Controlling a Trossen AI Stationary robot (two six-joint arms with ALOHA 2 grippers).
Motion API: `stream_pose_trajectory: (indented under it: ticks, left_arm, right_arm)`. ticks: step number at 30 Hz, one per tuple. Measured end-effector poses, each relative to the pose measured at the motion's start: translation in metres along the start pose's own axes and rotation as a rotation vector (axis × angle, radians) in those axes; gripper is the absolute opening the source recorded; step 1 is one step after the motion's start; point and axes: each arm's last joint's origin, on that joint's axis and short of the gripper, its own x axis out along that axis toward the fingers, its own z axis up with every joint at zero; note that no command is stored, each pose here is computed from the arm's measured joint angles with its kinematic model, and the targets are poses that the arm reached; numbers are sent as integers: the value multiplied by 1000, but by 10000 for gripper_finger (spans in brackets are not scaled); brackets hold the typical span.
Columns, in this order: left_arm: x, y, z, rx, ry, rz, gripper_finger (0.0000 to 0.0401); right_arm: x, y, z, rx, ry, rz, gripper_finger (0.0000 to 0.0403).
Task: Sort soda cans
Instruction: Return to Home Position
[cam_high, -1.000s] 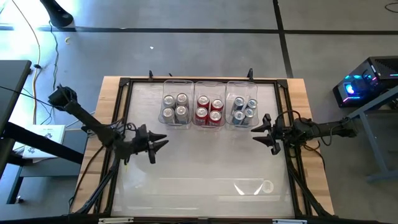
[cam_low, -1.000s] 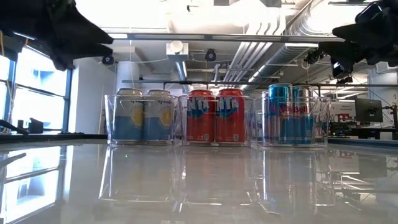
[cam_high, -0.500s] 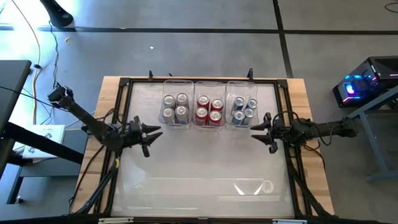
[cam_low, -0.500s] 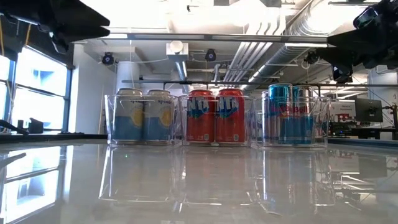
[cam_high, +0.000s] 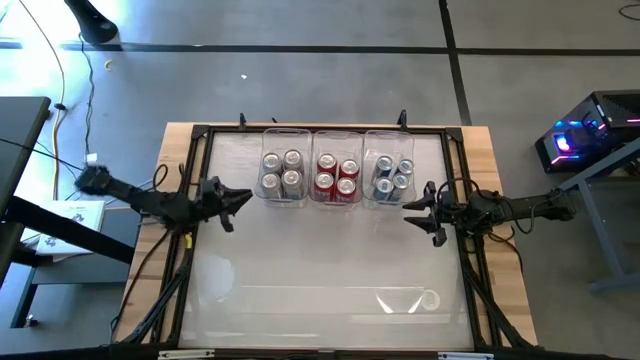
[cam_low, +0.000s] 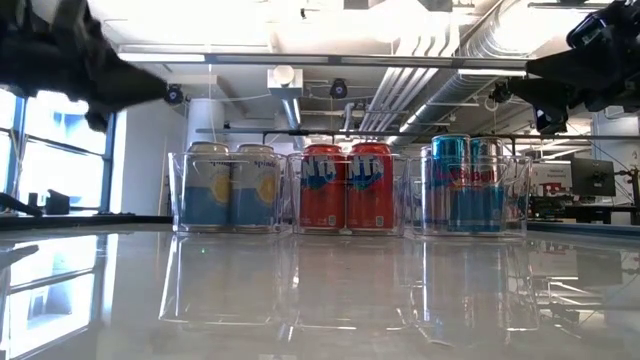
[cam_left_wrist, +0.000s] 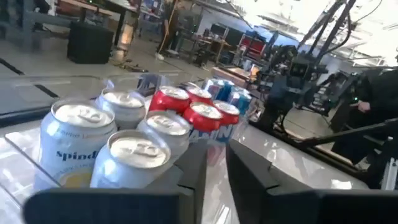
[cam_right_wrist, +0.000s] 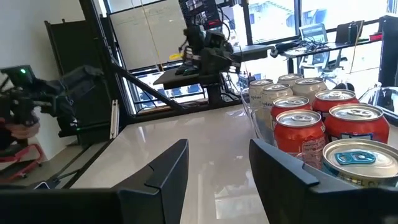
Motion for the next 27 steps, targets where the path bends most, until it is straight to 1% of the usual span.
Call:
stream_pose_trajectory:
  ticks: [2,5,7,10,12,14,18,22,27]
  left_arm:
    - [5,8,-6,6,22,-3,37]
    - [12,17,-4,1,43,-24,9]
    - [15,21,0,33,46,-76,3]
    - [18,25,4,111,50,-199,4]
    - [19,29,5,170,61,-244,2]
    - [20,33,5,213,68,-230,1]
    - [19,40,5,234,73,-161,1]
    - [15,40,6,258,63,-180,1]
    - [12,39,3,248,90,-193,1]
  right_arm:
    - [0,0,0,5,-1,-1,165]
    - [0,0,1,7,-6,0,165]
    - [0,0,1,5,-8,0,165]
    - [0,0,1,5,-8,1,165]
    - [0,0,1,1,-7,6,165]
    - [0,1,1,-2,-5,15,165]
    - [0,1,0,-2,-1,33,165]
    - [0,1,-1,-13,9,32,165]
    - [0,1,-1,-40,15,28,165]
